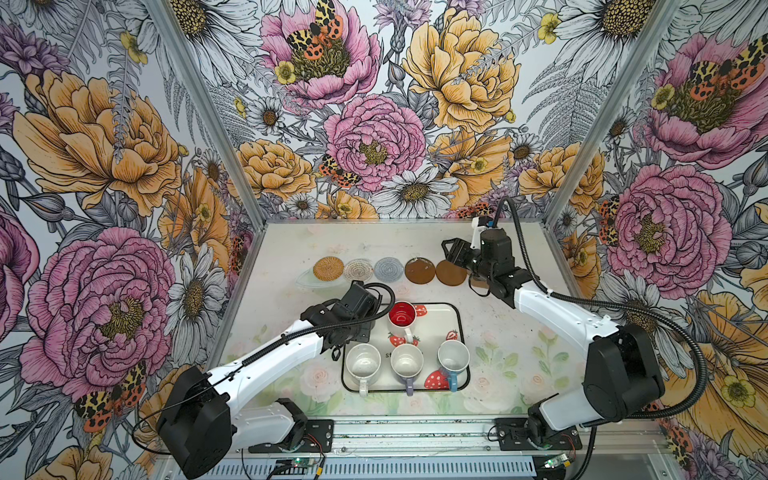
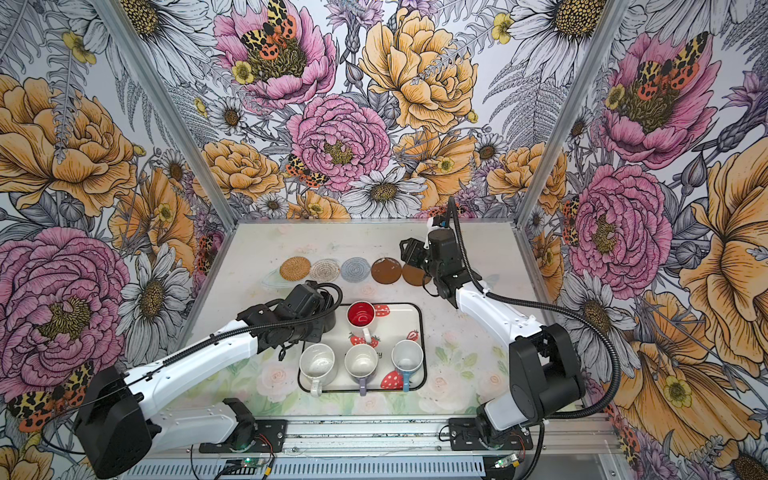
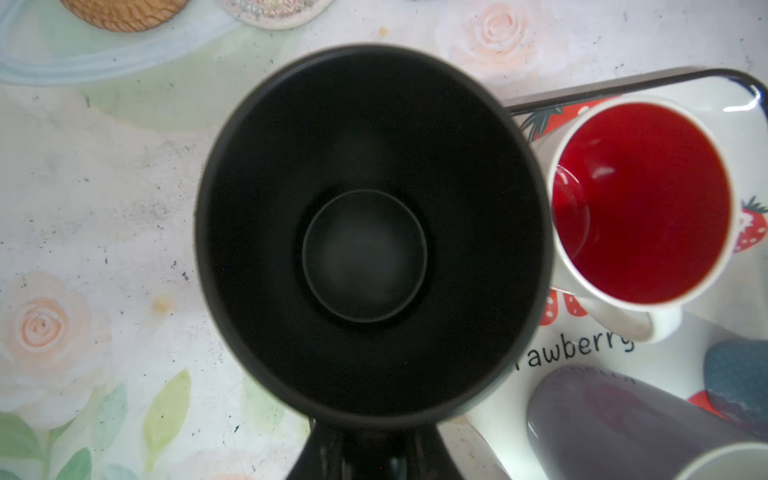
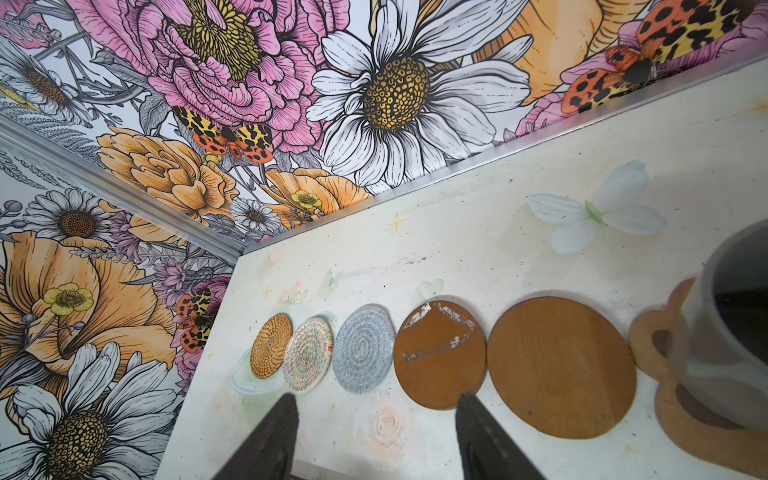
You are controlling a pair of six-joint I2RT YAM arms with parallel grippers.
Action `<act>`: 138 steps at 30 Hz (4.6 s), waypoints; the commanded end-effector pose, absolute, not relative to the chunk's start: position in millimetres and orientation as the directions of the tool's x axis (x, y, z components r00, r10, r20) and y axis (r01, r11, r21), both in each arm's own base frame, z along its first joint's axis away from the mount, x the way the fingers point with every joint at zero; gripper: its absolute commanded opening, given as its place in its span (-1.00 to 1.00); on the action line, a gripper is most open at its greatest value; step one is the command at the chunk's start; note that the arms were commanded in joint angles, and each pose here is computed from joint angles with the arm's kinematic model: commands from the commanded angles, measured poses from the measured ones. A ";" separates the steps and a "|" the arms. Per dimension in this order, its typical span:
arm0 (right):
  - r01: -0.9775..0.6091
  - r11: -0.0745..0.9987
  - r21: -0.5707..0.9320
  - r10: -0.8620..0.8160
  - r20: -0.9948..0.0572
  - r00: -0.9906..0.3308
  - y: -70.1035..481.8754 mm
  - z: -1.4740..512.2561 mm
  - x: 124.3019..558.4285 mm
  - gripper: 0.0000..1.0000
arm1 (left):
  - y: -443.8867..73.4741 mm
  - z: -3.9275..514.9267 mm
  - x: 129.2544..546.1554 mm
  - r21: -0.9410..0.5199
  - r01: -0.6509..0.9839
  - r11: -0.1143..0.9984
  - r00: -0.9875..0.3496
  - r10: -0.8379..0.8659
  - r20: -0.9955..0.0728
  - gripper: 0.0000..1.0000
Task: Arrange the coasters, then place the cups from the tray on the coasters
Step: 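Lift the black mug with the left gripper toward the coasters, then carry the black mug with the left gripper over the woven rattan coaster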
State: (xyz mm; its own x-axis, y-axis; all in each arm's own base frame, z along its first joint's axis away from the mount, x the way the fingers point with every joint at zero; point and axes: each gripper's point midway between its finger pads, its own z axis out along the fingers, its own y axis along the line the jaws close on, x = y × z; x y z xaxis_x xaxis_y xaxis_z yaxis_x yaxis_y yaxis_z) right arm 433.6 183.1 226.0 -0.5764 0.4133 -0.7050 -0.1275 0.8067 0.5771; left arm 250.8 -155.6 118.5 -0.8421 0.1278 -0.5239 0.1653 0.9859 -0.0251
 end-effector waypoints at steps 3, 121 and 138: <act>-0.155 0.804 0.573 0.407 -0.722 -0.559 183.1 239.5 438.0 0.25 | -147.5 164.3 273.2 -0.035 0.081 0.996 -0.734 0.036 -0.678 -1.00; -0.114 0.791 0.601 0.429 -0.678 -0.596 163.3 217.5 450.4 0.21 | -36.4 131.7 483.1 -0.121 -0.149 0.981 -0.577 -0.186 -0.795 -1.00; -0.116 0.790 0.602 0.428 -0.677 -0.599 164.0 216.7 450.7 0.21 | -33.6 126.2 485.7 -0.121 -0.167 0.979 -0.592 -0.197 -0.781 -1.00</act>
State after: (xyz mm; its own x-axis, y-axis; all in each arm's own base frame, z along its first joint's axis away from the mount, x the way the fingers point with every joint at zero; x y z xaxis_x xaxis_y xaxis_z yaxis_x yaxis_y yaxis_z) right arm 444.7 162.8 209.7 -0.6080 0.4306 -0.6670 -0.0971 0.7935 0.6008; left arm 458.0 -35.2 87.4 -0.6994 -0.1668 -0.6950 -0.1642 0.9839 -0.0709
